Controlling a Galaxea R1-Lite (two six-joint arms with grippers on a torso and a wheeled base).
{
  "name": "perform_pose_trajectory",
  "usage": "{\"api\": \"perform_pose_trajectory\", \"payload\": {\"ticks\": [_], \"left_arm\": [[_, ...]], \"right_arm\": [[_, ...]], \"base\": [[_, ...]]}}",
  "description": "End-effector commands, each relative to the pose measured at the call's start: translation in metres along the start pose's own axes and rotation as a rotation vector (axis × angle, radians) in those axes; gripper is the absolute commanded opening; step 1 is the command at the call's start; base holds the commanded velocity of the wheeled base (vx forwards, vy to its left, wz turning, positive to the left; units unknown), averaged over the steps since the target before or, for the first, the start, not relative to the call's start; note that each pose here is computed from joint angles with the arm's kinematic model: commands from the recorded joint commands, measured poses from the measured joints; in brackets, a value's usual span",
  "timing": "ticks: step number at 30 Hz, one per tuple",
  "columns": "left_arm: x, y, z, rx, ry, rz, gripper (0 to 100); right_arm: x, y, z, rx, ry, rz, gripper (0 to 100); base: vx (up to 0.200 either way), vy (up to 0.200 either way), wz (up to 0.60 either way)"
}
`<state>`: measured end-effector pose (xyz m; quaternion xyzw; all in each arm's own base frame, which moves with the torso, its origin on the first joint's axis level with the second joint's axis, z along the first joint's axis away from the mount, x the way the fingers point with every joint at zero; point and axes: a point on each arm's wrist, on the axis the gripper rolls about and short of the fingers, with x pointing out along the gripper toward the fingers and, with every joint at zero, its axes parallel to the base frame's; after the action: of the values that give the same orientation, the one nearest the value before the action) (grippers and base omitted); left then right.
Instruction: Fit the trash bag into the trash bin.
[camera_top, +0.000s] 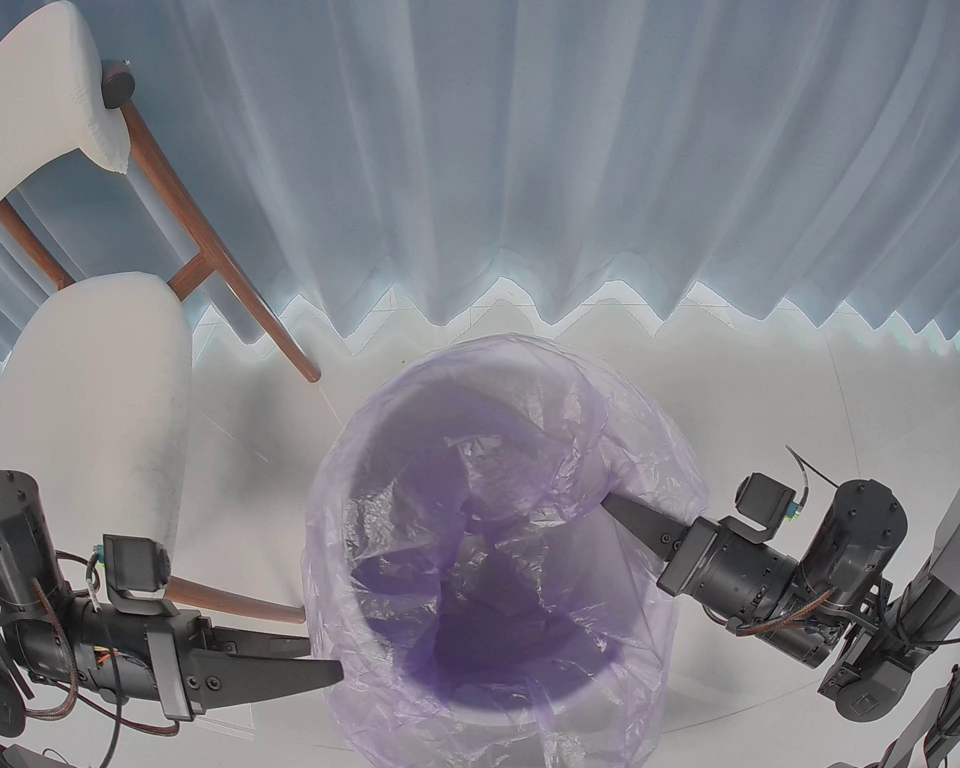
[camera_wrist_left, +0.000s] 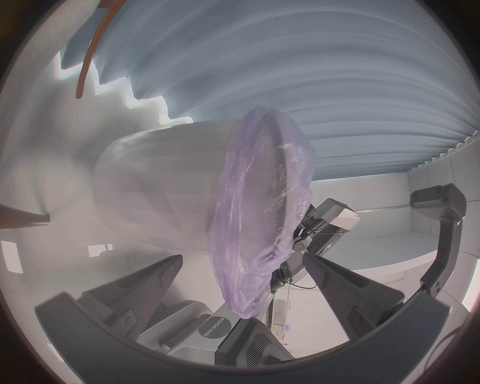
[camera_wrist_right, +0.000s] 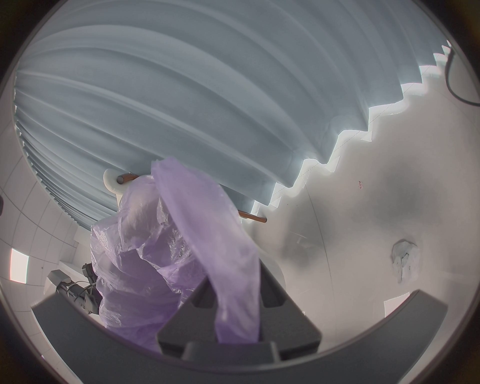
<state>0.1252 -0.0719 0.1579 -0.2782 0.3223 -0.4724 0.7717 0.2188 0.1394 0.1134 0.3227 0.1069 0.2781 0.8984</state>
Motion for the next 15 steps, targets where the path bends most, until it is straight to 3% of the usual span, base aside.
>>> {"api": "perform_pose_trajectory", "payload": {"ticks": [1, 10, 11, 15], "left_arm": [[0.0111, 0.0046, -0.0021, -0.023, 0.047, 0.010, 100], [0.0188, 0.0089, 0.0021, -0.037, 0.064, 0.020, 100], [0.0195, 0.0099, 0.0012, -0.042, 0.069, 0.023, 0], [0.0206, 0.0112, 0.0009, -0.048, 0.075, 0.027, 0]], "right_arm": [[0.0003, 0.0010, 0.0009, 0.000, -0.010, 0.010, 0], [0.0001, 0.0015, 0.0009, 0.000, -0.010, 0.012, 0], [0.0003, 0.0013, 0.0006, 0.000, -0.009, 0.011, 0], [0.0002, 0.0021, 0.0016, -0.001, -0.014, 0.015, 0]], "base": [[0.000, 0.000, 0.00], [0.000, 0.000, 0.00], [0.000, 0.000, 0.00], [0.000, 0.000, 0.00]]}}
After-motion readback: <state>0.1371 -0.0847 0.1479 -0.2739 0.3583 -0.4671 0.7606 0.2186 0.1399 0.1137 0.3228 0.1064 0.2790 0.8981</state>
